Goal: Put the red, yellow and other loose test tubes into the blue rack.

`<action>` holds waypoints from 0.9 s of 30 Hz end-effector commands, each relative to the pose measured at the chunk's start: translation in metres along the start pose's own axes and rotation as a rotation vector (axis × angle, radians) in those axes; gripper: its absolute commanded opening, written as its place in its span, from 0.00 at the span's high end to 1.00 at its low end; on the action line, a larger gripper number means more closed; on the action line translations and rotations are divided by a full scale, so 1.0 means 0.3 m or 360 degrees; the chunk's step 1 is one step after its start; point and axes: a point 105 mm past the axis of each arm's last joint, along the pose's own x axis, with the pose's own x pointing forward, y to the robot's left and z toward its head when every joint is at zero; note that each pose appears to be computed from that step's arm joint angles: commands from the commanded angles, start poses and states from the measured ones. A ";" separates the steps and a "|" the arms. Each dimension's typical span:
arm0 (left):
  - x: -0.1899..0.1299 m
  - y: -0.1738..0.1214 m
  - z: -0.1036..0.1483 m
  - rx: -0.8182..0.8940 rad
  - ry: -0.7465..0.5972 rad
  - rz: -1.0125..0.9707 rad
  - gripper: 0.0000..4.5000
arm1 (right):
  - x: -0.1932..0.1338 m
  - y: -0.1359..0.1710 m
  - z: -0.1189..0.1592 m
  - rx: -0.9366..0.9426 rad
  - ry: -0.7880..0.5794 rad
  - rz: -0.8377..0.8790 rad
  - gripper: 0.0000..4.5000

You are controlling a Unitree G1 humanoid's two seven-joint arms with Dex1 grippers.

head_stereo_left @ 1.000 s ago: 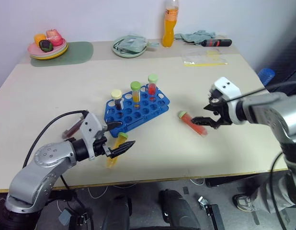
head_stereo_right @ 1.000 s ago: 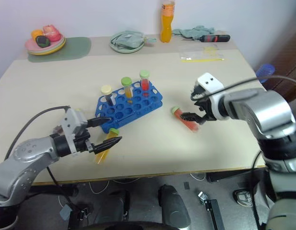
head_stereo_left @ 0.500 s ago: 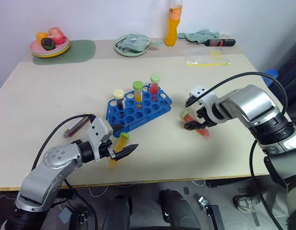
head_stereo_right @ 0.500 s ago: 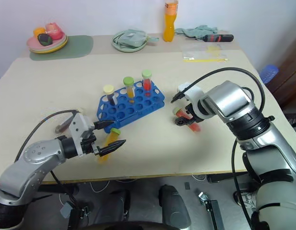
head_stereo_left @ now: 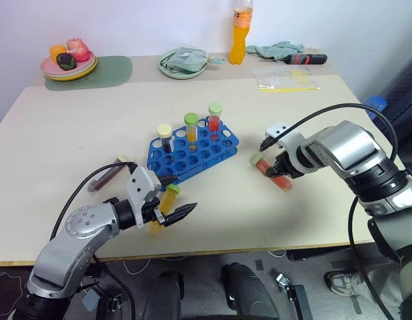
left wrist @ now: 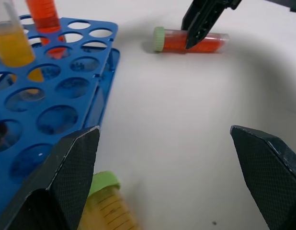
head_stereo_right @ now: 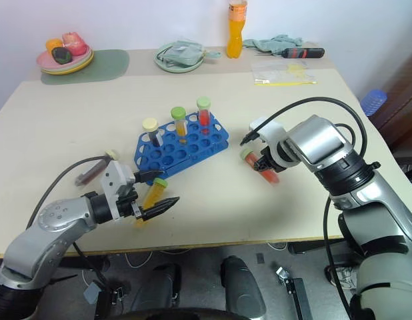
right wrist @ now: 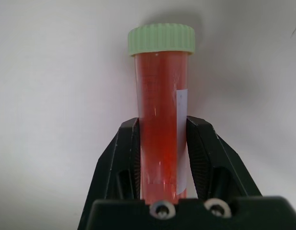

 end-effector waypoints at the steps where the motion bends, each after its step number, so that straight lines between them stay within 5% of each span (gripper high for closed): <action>1: 0.002 -0.003 0.030 0.0069 -0.0050 -0.0009 0.00 | -0.082 -0.025 0.042 0.0002 -0.0184 -0.0063 0.73; 4: -0.002 0.004 0.028 0.0072 -0.0049 0.0004 0.00 | -0.145 -0.015 0.082 -0.0029 -0.0392 -0.0052 0.73; 9: -0.032 0.057 0.018 0.0059 -0.0044 0.0135 0.00 | -0.334 0.102 0.273 -0.0006 -0.1626 0.0066 0.73; 12: -0.043 0.095 0.010 0.0053 -0.0050 0.0220 0.00 | -0.339 0.141 0.300 0.0314 -0.1992 0.0141 0.73; 16: -0.049 0.154 0.016 0.0058 -0.0085 0.0349 0.00 | -0.227 0.180 0.332 0.0436 -0.2180 -0.0004 0.73; 27: -0.061 0.140 0.040 0.0076 -0.0100 0.0343 0.00 | -0.086 0.158 0.361 0.0558 -0.2176 -0.0085 0.73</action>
